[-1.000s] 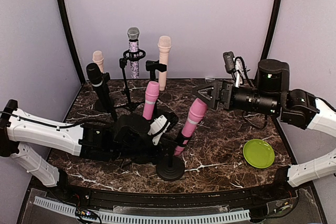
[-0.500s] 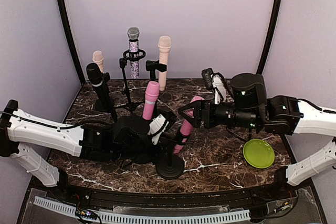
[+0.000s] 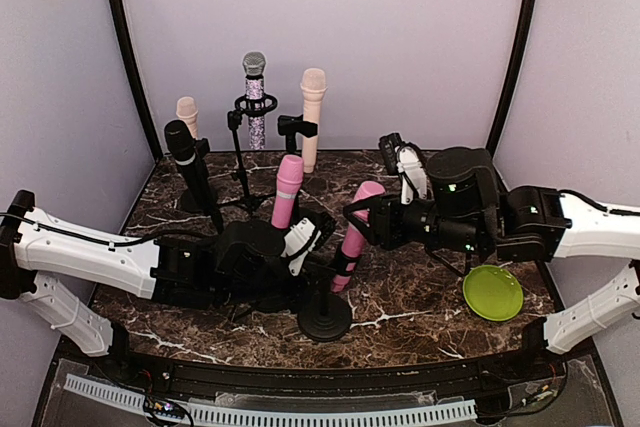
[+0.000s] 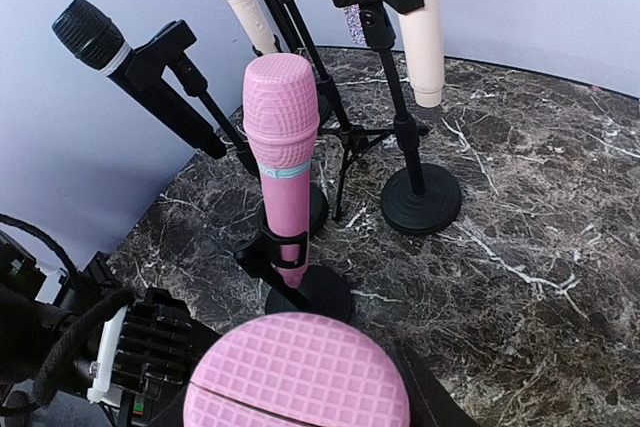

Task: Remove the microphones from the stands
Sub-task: Remove the microphone from the microphone stand.

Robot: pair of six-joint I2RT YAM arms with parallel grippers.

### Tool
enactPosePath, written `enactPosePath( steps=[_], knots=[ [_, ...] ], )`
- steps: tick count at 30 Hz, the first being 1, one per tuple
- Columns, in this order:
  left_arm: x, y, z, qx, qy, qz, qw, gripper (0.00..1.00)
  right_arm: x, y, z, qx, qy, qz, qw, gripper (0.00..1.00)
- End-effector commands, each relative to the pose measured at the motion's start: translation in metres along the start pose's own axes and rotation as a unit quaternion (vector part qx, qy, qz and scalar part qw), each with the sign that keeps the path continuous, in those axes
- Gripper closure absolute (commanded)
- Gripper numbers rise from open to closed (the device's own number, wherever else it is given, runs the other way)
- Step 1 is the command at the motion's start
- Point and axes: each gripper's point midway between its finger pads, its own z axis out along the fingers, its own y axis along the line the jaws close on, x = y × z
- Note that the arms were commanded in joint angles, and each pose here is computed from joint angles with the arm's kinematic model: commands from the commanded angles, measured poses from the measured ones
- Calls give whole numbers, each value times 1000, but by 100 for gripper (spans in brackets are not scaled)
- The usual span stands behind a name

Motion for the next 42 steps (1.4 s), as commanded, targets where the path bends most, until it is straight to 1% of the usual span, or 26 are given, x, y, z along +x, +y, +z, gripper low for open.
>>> enactPosePath(
  steps=[1,5,11,17,20,23,26,32,37,39,42],
  knots=[
    [-9,-2,-6,8,-23,-16,1000,100,-15,19,-11,-45,-27,1,999,80],
    [-7,-3,-7,14,-23,-19,999,100,-13,26,-16,-71,-25,-21,997,84],
    [-3,-5,-7,20,-17,-18,999,100,-8,38,-14,-106,-4,-56,993,87],
    [2,-10,-8,35,-9,-20,999,100,-7,55,-18,-188,21,-71,979,87],
    [3,-10,-8,36,-5,-21,999,100,-8,59,-20,-209,31,-76,974,87],
    [2,-9,-8,34,-3,-20,999,100,-10,56,-18,-202,32,-77,976,86],
    [1,-8,-8,27,-2,-20,999,100,-14,49,-14,-184,28,-62,980,84],
    [2,1,-7,-2,1,-20,1000,100,-18,46,-5,-166,31,-24,985,83],
    [5,-1,-4,-8,11,-13,1000,100,-28,32,6,-102,38,47,993,84],
    [7,-3,-2,-7,16,-10,1000,100,-29,25,9,-74,41,54,995,84],
    [8,-5,-1,-3,19,-5,1000,100,-28,21,11,-59,43,45,996,85]
  ],
)
